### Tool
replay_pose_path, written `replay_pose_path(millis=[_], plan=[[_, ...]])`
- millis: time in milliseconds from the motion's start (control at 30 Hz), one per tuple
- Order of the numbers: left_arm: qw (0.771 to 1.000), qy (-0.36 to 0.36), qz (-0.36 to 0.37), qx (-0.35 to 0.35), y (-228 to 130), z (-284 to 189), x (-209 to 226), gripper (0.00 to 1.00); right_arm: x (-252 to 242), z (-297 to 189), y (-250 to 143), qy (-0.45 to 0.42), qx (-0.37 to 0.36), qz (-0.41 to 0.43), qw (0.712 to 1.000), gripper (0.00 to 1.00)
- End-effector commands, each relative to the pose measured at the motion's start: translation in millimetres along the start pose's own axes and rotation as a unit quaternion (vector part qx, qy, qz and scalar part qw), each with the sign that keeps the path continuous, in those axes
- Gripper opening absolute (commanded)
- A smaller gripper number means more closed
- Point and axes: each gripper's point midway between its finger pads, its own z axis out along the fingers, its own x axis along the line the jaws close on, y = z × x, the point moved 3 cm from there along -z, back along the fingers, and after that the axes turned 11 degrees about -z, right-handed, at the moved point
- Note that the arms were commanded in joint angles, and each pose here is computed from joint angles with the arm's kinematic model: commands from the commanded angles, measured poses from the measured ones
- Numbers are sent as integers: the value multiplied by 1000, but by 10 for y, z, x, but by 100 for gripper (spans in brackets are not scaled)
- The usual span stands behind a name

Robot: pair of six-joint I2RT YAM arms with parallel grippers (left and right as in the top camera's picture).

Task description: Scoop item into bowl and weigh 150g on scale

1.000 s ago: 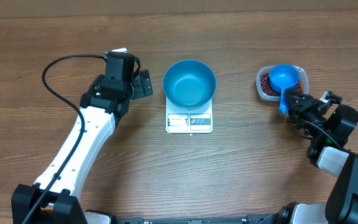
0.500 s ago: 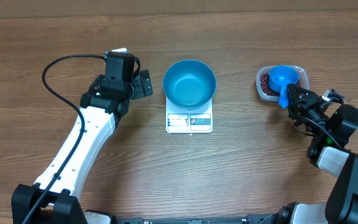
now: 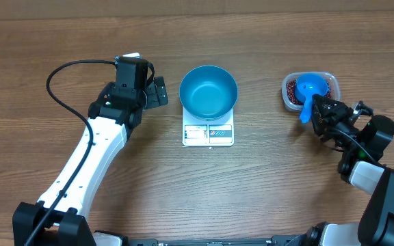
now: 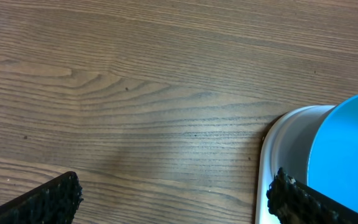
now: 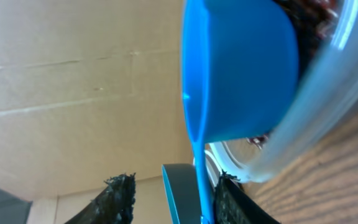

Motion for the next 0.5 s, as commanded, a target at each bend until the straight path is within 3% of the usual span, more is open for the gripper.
replay_pose_path(millis=[0, 467], plan=[[1000, 7, 1, -4, 12, 12, 25, 100, -8, -6, -52, -6, 12, 5, 1000, 45], [1000, 7, 1, -4, 12, 12, 25, 100, 33, 109, -313, 1, 65, -33, 997, 48]])
